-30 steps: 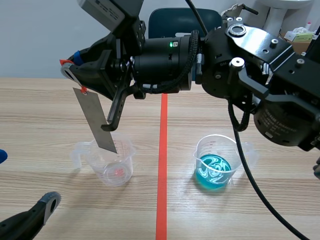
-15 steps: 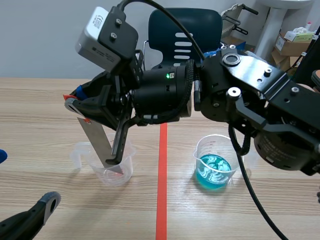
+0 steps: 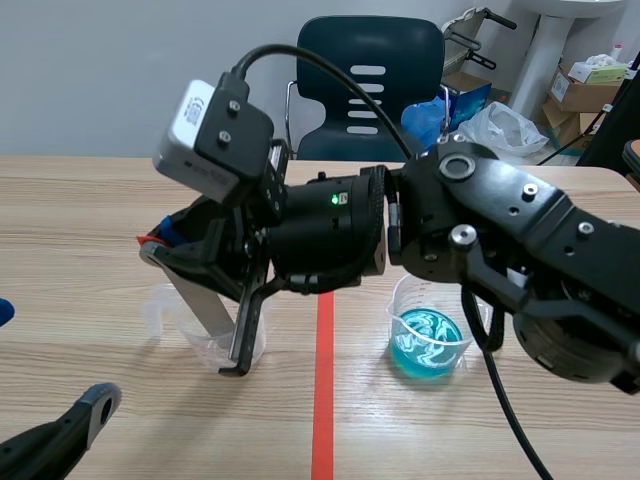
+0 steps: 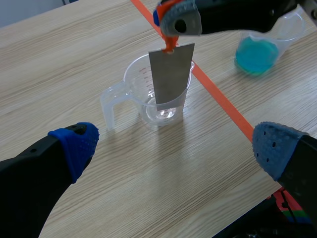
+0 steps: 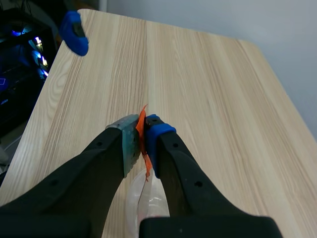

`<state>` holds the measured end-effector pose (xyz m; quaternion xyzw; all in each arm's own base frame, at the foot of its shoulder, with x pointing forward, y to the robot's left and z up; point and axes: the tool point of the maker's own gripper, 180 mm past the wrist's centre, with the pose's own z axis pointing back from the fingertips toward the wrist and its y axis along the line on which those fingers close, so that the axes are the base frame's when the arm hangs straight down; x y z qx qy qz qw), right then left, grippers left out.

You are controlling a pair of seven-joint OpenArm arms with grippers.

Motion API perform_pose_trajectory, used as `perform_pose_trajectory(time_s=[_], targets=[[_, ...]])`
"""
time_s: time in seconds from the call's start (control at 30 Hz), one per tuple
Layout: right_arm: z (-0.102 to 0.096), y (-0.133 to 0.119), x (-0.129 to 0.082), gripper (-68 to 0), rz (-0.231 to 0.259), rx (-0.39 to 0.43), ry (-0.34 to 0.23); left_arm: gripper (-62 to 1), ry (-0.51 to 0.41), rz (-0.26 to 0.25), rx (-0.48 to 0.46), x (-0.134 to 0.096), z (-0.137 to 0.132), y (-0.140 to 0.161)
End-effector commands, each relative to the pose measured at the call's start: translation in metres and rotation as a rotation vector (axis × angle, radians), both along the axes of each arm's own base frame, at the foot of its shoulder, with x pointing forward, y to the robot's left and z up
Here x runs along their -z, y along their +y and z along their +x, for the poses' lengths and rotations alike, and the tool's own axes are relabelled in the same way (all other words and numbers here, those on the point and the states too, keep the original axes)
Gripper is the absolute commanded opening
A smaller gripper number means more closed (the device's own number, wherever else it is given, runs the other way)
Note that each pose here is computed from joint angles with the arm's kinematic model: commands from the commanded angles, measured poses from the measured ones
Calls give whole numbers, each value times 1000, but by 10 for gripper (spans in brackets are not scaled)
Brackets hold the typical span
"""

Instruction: Do the redox reaction experiment

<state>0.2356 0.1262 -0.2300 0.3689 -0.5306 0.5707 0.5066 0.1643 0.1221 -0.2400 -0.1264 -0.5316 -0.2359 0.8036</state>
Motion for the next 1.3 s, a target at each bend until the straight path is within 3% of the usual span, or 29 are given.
perform_pose_trajectory(time_s=[0.0,0.33,0.53,1.03,1.13,1.27], targets=[[1,0,-5,-667,26,0,-4,14,-25,-22,-1,-7,3,-3],[-7,-1,8,-667,1,0,-5,14,-25,-22,-1,-7,3,-3],[-1,-5,24,-667,-31,58,-11,14,-25,-22,-1,-7,3,-3],[17,-7,11,-665,13,128,-55,14,-25,-22,-1,-8,3,-3],[17,-7,12,-601,13,127,-55,14,-25,-22,-1,-8,3,-3],[17,-7,12,-451,12,127,-55,14,-25,-22,-1,-8,3,-3]])
